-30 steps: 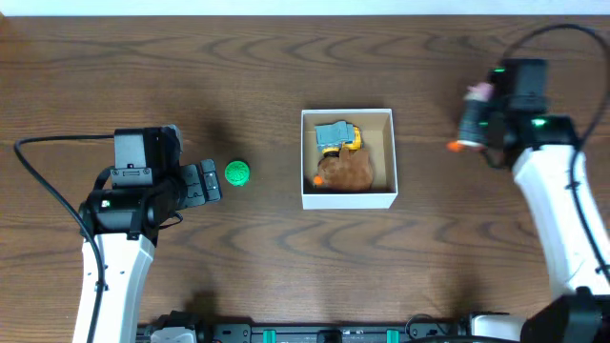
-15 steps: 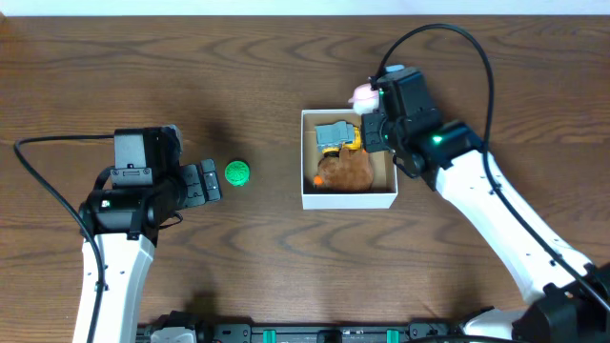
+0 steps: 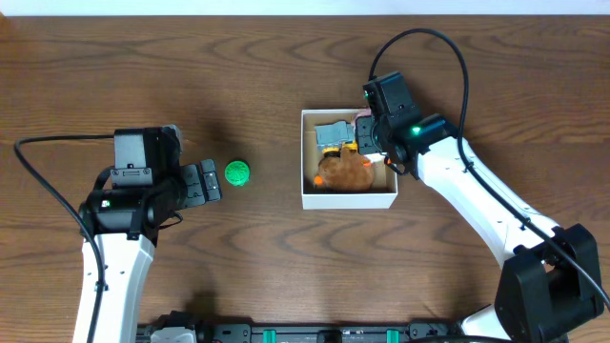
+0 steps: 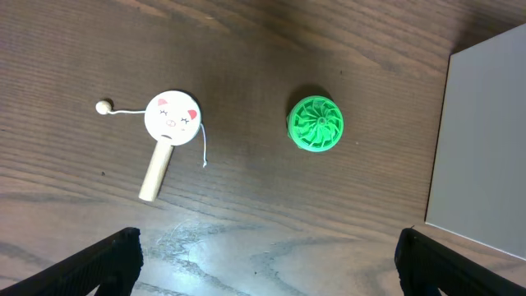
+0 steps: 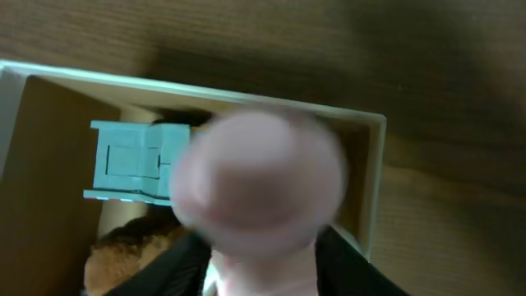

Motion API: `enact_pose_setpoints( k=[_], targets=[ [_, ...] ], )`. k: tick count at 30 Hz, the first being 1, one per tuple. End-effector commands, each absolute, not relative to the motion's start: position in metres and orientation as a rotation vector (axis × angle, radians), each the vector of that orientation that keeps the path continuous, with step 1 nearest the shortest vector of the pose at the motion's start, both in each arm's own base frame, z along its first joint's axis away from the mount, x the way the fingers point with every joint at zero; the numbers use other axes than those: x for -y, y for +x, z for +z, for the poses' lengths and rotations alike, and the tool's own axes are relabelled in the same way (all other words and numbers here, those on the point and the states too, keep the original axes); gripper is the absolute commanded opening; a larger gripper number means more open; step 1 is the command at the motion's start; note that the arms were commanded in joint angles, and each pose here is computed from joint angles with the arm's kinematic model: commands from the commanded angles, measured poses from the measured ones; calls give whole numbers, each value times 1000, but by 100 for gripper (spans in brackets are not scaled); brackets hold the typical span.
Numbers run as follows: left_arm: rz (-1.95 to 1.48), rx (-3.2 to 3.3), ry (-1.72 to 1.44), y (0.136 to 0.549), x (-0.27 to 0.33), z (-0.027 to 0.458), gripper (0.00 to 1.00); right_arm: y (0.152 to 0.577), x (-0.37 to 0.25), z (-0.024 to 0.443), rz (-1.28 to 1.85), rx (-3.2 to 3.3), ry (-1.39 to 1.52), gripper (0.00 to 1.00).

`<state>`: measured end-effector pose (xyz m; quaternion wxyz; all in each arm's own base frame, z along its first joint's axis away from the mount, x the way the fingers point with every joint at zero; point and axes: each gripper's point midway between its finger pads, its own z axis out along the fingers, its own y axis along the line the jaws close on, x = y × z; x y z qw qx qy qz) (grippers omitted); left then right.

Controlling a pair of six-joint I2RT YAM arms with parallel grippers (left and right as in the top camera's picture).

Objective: Pack container
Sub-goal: 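Place the duck into the box's right corner and release, then reach the left gripper to the green round toy and grasp it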

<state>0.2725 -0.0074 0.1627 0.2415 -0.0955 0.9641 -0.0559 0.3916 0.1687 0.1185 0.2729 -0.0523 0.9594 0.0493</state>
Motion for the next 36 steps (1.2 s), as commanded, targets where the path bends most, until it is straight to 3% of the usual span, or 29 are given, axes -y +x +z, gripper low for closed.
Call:
enact_pose_setpoints(
  k=[1,11,16,20,23,30,36],
  targets=[
    [-156,-2639,-271,273,7,162,98,393,-168,123,125,-2569,-128,47],
    [-156,-2640,-271,273,7,162,98,394,-168,126,125,-2559,-130,46],
    [-156,-2647,-272,271,7,161,98,409,-139,175,53,-2419,-16,48],
    [-155,-2647,-272,271,7,161,98,415,-84,238,66,-2272,152,70],
    [-157,-2639,-270,273,7,162,98,406,-33,260,80,-2236,279,77],
    [-192,-2633,-236,287,20,179,98,367,55,212,44,-2435,578,88],
    [-72,-2733,-254,318,20,187,98,359,65,161,35,-2592,660,90]
  ],
)
